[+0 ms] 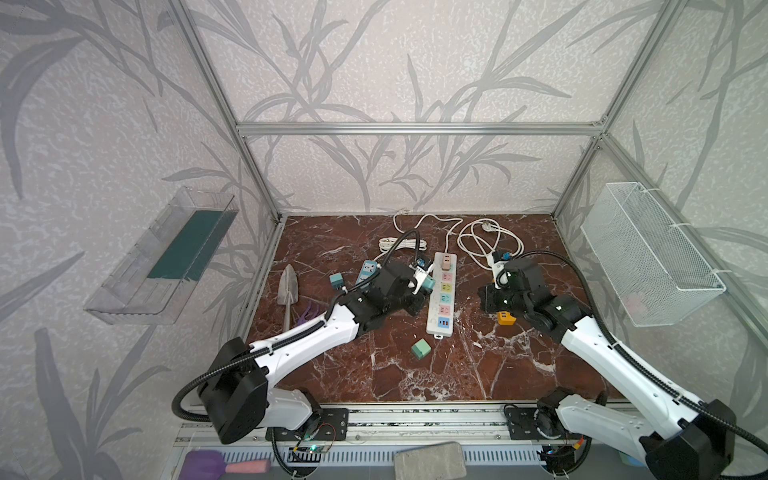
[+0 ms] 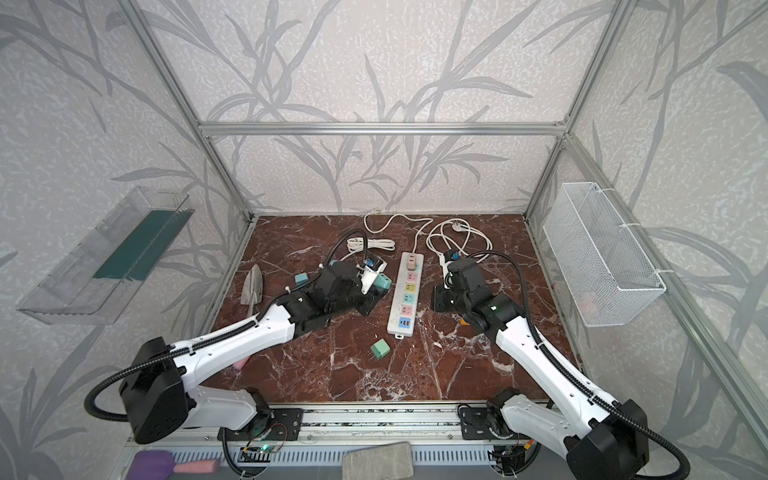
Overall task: Insert the plug
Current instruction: 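Lift the teal adapter with left gripper toward right gripper while right arm reaches in, then grasp the teal adapter with right gripper while left gripper releases it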
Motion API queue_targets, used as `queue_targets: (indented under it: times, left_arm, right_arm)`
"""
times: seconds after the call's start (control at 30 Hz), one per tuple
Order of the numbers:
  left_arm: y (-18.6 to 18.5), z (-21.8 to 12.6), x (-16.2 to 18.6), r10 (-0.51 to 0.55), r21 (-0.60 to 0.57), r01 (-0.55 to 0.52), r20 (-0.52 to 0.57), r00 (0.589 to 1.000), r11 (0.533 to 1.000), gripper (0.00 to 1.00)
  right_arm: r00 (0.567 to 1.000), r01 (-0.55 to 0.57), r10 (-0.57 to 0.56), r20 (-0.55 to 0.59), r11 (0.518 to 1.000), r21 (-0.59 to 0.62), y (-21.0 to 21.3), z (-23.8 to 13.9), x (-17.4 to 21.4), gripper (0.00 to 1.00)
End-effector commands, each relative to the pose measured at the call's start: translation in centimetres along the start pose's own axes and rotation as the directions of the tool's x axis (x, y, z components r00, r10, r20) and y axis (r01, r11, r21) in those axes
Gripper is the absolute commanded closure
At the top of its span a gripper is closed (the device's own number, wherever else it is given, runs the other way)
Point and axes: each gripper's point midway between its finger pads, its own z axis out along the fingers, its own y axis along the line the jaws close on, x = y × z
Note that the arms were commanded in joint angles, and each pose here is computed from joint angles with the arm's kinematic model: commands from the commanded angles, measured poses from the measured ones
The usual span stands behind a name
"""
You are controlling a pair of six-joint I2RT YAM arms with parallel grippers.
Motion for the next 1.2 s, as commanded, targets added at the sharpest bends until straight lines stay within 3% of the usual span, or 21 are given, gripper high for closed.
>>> queue_targets:
  times: [0.0, 0.1, 0.23, 0.4, 0.67, 1.03, 1.13, 1.17]
  left_arm:
    - [-0.8, 0.0, -2.1, 0.11, 0.019, -0.118, 0.225, 0.968, 0.993, 1.0]
    - [-1.7, -0.3, -1.2, 0.147, 0.032, -0.158, 0.223, 0.964, 0.987, 1.0]
    - [-3.3, -0.7, -1.2, 0.197, 0.075, -0.219, 0.23, 0.953, 0.973, 1.0]
    - [-4.5, -0.2, -0.4, 0.221, 0.113, -0.246, 0.196, 0.955, 0.963, 1.0]
    - [-4.5, -0.4, -0.5, 0.221, 0.1, -0.246, 0.211, 0.952, 0.964, 1.0]
    - [-4.3, -0.4, -0.7, 0.222, 0.088, -0.245, 0.215, 0.951, 0.965, 1.0]
    - [-4.4, -0.5, -0.9, 0.22, 0.089, -0.244, 0.22, 0.95, 0.966, 1.0]
    - [-4.4, -0.5, -0.9, 0.218, 0.09, -0.243, 0.22, 0.951, 0.966, 1.0]
  right_arm:
    - [1.0, -0.009, 0.006, -0.016, 0.983, -0.184, 3.8, -0.2, -0.7, 0.77]
    - [0.999, 0.004, -0.018, -0.047, 0.959, -0.282, 6.4, 0.3, -0.2, 0.59]
    - [0.996, 0.015, -0.049, -0.074, 0.916, -0.401, 9.6, 0.7, 0.2, 0.5]
    - [0.993, 0.019, -0.072, -0.092, 0.876, -0.482, 11.8, 1.1, 0.6, 0.49]
    - [0.99, 0.013, -0.069, -0.12, 0.912, -0.411, 10.8, 2.7, 1.2, 0.56]
    - [0.983, 0.054, -0.102, -0.153, 0.956, -0.289, 8.4, 3.7, 2.3, 0.49]
    - [0.983, 0.052, -0.103, -0.155, 0.951, -0.304, 8.7, 3.7, 2.3, 0.54]
    - [0.983, 0.045, -0.099, -0.157, 0.949, -0.313, 8.8, 3.8, 2.3, 0.6]
